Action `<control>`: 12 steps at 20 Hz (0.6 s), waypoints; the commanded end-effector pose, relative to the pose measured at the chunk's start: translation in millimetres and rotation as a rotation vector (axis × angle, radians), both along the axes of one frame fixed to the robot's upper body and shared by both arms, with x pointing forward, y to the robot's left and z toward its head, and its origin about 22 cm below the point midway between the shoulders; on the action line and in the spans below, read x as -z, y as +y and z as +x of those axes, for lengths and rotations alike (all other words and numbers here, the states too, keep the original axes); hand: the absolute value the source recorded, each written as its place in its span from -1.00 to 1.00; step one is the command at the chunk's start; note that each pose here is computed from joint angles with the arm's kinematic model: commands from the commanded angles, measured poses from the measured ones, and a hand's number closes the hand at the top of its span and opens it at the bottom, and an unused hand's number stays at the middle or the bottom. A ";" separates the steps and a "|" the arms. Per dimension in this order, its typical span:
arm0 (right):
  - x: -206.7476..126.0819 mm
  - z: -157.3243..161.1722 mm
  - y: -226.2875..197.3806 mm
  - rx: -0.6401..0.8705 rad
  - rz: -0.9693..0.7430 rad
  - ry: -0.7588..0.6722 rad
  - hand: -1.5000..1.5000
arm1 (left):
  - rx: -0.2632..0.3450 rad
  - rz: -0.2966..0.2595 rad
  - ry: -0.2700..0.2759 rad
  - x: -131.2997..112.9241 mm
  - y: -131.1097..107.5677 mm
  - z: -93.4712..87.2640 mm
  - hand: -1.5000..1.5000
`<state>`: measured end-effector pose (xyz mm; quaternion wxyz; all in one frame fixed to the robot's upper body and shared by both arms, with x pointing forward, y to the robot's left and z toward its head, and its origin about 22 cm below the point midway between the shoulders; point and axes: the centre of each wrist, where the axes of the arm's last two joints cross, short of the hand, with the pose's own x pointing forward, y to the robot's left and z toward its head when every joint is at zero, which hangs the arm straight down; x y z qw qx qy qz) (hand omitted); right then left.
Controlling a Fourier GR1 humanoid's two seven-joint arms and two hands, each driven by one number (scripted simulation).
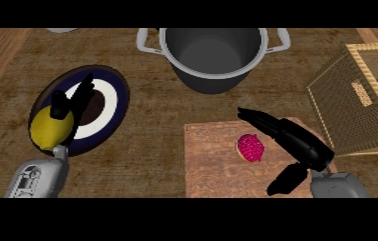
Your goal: Pick the cupcake from the cutting board and place it in the basket
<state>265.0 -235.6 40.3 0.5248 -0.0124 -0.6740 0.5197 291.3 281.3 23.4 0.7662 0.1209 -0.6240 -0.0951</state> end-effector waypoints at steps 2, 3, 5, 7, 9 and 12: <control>2.9 12.8 20.8 -0.009 -0.010 0.020 -1.00 | 0.001 -0.008 0.000 -12.5 -6.7 0.5 0.00; 4.5 8.5 32.7 0.003 -0.005 0.018 -1.00 | -0.005 0.006 0.005 5.2 -10.0 3.4 0.00; 14.3 -6.1 9.7 0.013 0.011 0.015 -1.00 | 0.006 0.019 -0.001 -9.0 -13.3 -8.4 0.00; 21.4 11.5 10.6 0.011 0.001 0.023 -1.00 | 0.001 0.021 -0.016 -14.4 14.7 -6.7 0.00; 16.5 -2.9 17.2 -0.003 -0.016 -0.006 -1.00 | 0.006 -0.002 -0.002 -12.3 14.8 -5.1 0.00; 30.3 7.1 19.3 -0.035 -0.038 -0.081 1.00 | 0.008 0.004 -0.013 11.9 0.6 -2.9 0.00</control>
